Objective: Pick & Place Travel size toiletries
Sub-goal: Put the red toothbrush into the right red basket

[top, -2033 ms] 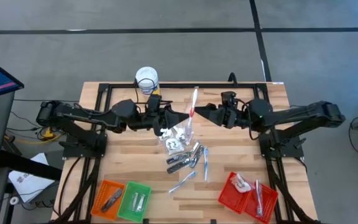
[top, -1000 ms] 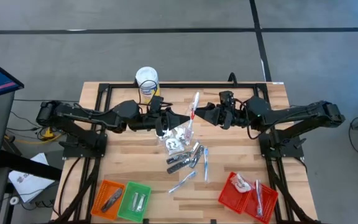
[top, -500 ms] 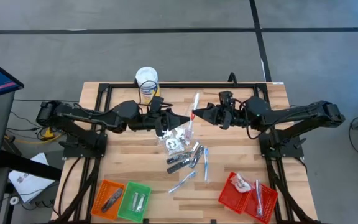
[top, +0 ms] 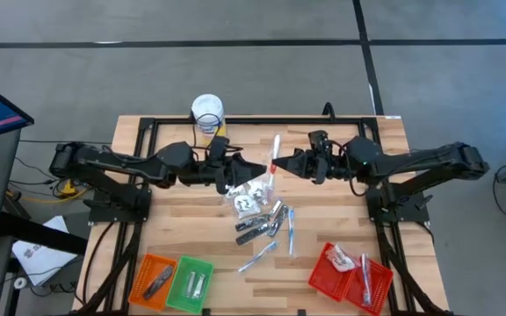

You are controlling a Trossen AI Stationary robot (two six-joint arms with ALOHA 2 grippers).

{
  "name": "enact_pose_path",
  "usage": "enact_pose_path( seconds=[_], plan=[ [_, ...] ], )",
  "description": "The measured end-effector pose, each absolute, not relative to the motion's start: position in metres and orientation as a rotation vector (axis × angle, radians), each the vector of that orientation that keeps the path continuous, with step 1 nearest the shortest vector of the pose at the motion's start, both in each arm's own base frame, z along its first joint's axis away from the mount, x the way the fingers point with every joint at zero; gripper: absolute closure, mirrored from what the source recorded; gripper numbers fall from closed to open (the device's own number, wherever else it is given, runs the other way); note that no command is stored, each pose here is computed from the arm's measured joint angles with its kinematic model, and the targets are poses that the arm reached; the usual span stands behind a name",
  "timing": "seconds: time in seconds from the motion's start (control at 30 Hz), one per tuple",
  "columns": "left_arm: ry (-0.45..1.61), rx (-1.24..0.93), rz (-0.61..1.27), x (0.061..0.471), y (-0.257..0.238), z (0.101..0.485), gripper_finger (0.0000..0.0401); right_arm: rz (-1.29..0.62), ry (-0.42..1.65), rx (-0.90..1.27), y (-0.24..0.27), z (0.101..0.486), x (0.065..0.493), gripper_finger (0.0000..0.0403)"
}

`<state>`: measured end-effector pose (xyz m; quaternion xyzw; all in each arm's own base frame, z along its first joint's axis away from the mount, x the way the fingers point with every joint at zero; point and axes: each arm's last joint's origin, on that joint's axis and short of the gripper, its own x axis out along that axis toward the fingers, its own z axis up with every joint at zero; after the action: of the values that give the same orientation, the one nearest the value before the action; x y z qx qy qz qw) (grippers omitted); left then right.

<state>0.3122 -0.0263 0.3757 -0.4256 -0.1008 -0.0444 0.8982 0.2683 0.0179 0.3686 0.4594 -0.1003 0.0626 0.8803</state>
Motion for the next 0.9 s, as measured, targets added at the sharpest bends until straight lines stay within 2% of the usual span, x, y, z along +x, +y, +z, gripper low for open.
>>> enact_pose_path(
  seconds=[0.2,0.33,0.47,0.9],
  plan=[
    [-0.229,-0.868,-0.099,0.304,-0.026,0.384,0.0176,0.124,-0.170,0.982,0.019,0.369,0.263,0.0400],
    [-0.182,-0.851,-0.063,0.297,-0.024,0.385,0.0139,0.119,-0.119,1.015,0.022,0.370,0.254,0.0400],
    [-0.139,-0.824,-0.026,0.291,-0.022,0.384,0.0137,0.110,-0.026,1.040,0.030,0.369,0.241,0.0401],
    [-0.096,-0.772,0.004,0.290,-0.022,0.380,0.0182,-0.063,0.214,1.114,0.072,0.355,0.193,0.0401]
  ],
)
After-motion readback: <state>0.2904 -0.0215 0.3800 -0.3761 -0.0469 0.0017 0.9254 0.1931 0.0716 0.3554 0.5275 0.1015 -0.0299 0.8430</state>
